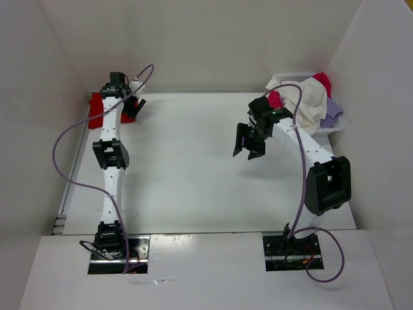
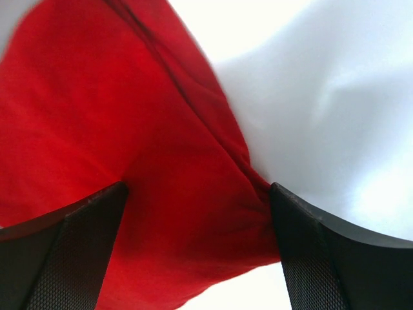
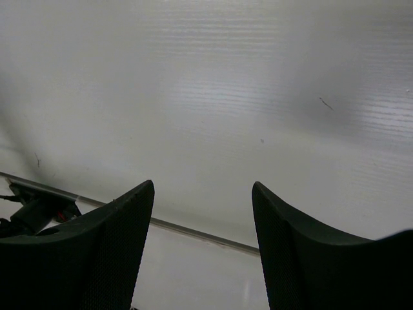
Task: Fold and stack the t-shirts
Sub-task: Put the neatly folded tshirt into the corner of the board with the left arm
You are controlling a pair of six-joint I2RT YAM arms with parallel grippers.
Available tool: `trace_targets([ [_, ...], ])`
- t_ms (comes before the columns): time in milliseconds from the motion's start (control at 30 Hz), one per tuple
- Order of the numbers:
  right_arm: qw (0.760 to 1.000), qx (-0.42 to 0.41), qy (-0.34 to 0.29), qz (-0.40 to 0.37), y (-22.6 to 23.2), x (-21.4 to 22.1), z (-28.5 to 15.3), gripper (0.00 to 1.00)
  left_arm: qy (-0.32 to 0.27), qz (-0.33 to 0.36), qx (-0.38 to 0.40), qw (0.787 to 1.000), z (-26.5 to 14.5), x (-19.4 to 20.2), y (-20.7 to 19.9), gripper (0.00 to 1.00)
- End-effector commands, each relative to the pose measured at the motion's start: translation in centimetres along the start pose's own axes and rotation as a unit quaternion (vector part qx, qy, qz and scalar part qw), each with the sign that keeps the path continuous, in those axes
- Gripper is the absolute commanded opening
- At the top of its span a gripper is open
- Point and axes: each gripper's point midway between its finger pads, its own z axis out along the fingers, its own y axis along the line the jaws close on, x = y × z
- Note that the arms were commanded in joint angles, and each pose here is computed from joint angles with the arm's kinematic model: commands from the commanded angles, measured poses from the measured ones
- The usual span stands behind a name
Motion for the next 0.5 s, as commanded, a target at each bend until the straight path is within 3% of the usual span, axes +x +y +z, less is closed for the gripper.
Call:
trace_targets([
  [0,0.999,-0.028,-0.04,-0.015,0.9,-1.0,-1.4,0.68,0.028,0.006,0.085,0.996,-0.9,2.3,-3.0,0.97],
  [233,0.999,-0.032,-0.037,-0.015,0.7,-0.3,-1.1,0.68,0.025,-0.017,0.077,0.997,-1.5,2.8,-1.6,0.98],
  [467,0.997,-0.044,-0.065,-0.013,1.3,-1.1,-3.0,0.7,-0.056,-0.033,0.036,0.997,-6.8,-2.6,1.3,1.0],
])
